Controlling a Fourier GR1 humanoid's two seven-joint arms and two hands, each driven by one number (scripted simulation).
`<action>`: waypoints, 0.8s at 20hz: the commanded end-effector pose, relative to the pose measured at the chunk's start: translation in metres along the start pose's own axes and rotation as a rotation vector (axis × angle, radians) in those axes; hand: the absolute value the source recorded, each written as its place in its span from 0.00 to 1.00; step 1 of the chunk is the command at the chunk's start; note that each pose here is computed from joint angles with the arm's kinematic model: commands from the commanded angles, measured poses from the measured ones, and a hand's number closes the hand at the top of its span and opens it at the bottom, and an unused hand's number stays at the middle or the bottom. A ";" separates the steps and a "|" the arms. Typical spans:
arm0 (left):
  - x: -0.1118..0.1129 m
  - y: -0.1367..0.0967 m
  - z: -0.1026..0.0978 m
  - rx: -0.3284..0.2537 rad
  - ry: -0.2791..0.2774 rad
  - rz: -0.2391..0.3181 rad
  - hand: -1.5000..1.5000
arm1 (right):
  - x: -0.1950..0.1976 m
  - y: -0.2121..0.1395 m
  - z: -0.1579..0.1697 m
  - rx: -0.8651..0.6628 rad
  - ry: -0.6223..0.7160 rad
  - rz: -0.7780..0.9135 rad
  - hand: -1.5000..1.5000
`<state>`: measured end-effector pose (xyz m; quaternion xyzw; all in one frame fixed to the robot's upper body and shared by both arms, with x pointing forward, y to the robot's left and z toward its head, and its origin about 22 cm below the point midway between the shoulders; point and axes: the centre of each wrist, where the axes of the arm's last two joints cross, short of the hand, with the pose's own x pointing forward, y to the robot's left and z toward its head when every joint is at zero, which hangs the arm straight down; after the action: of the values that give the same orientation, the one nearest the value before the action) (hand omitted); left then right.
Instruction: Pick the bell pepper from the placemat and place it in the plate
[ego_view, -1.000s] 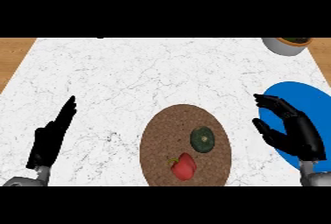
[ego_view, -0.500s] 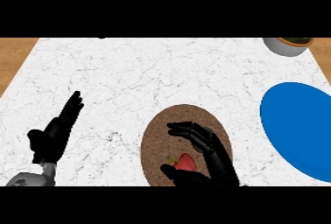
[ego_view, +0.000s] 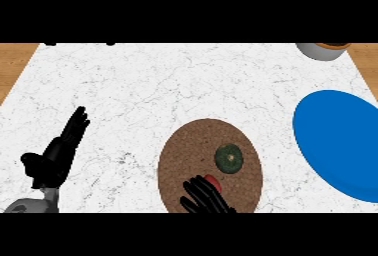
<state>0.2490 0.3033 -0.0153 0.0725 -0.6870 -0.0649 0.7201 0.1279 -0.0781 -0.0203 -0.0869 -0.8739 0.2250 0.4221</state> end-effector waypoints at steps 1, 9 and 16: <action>-0.003 -0.008 0.001 0.017 0.004 0.013 0.50 | 0.010 -0.022 0.023 0.012 0.042 0.155 0.00; -0.001 0.007 0.003 0.011 0.007 -0.013 0.50 | 0.019 -0.052 0.017 0.270 0.281 0.478 0.00; -0.010 0.007 0.008 0.004 -0.001 -0.010 0.50 | 0.051 -0.040 -0.005 0.378 0.440 0.511 0.00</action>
<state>0.2455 0.3047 -0.0234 0.0758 -0.6864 -0.0646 0.7204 0.1008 -0.1051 0.0278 -0.2519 -0.6981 0.4361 0.5090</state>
